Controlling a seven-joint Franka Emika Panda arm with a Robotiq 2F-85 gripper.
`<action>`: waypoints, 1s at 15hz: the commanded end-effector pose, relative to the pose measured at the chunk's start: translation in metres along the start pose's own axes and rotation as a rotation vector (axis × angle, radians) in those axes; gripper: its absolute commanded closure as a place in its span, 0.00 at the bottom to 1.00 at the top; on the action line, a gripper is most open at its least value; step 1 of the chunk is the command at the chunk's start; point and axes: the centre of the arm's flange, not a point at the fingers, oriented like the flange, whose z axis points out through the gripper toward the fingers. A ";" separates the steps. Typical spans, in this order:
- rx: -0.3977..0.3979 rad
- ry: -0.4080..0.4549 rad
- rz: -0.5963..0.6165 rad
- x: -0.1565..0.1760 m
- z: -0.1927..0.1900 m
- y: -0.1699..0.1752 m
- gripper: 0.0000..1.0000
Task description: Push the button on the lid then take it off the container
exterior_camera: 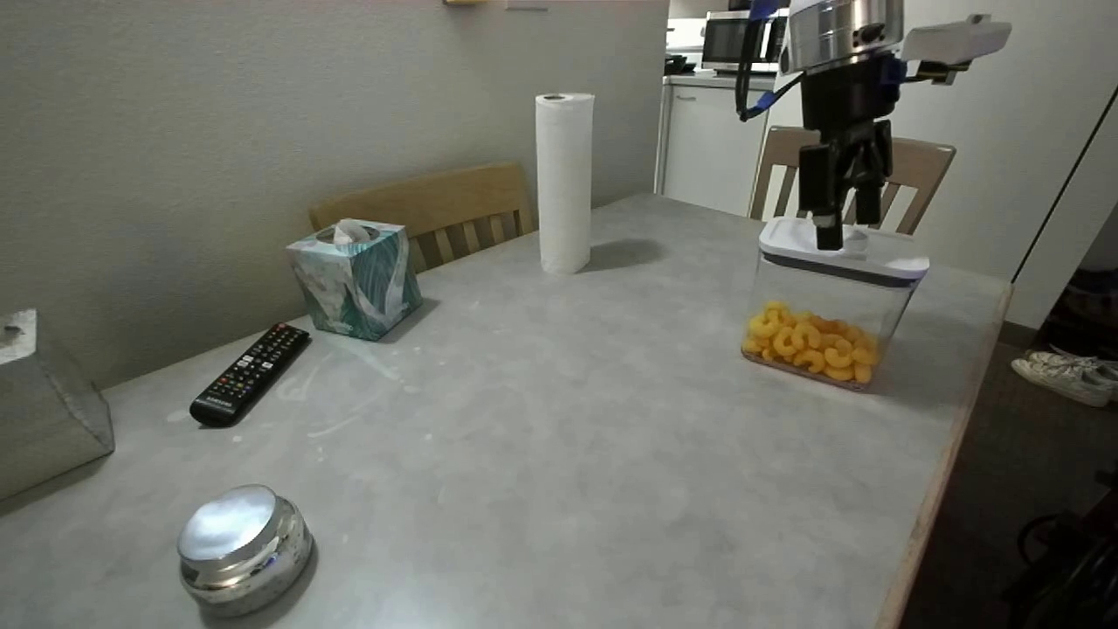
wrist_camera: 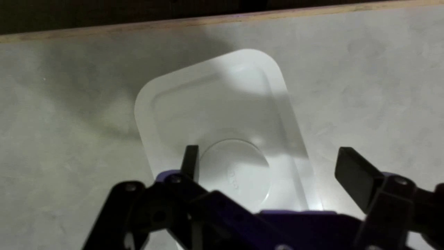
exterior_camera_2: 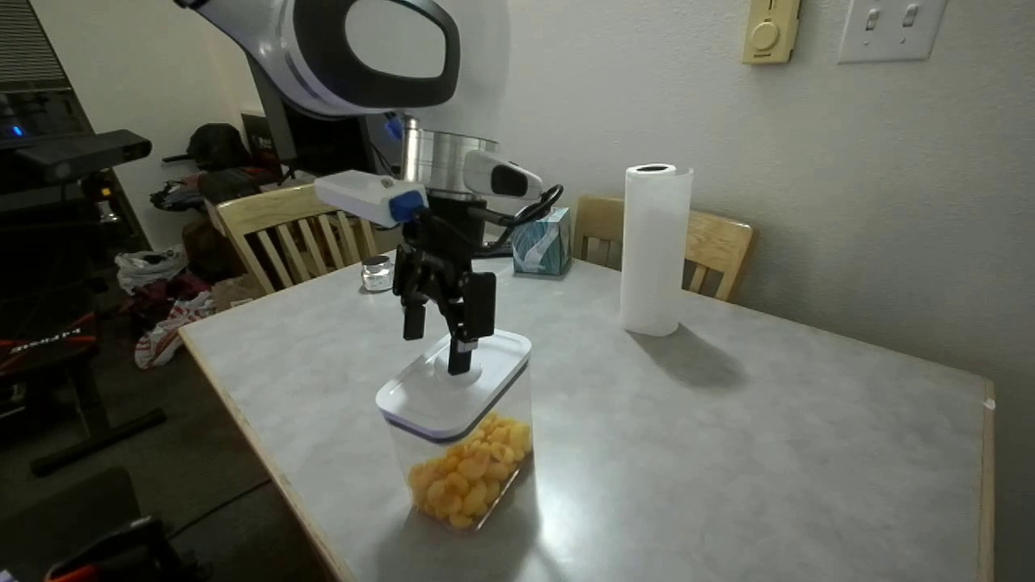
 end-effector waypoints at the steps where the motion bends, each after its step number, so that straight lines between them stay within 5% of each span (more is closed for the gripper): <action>1: -0.010 0.018 0.018 -0.026 0.008 -0.002 0.00; 14: -0.070 0.127 0.014 -0.020 0.001 0.020 0.01; 15: -0.068 0.136 0.012 -0.019 0.000 0.019 0.11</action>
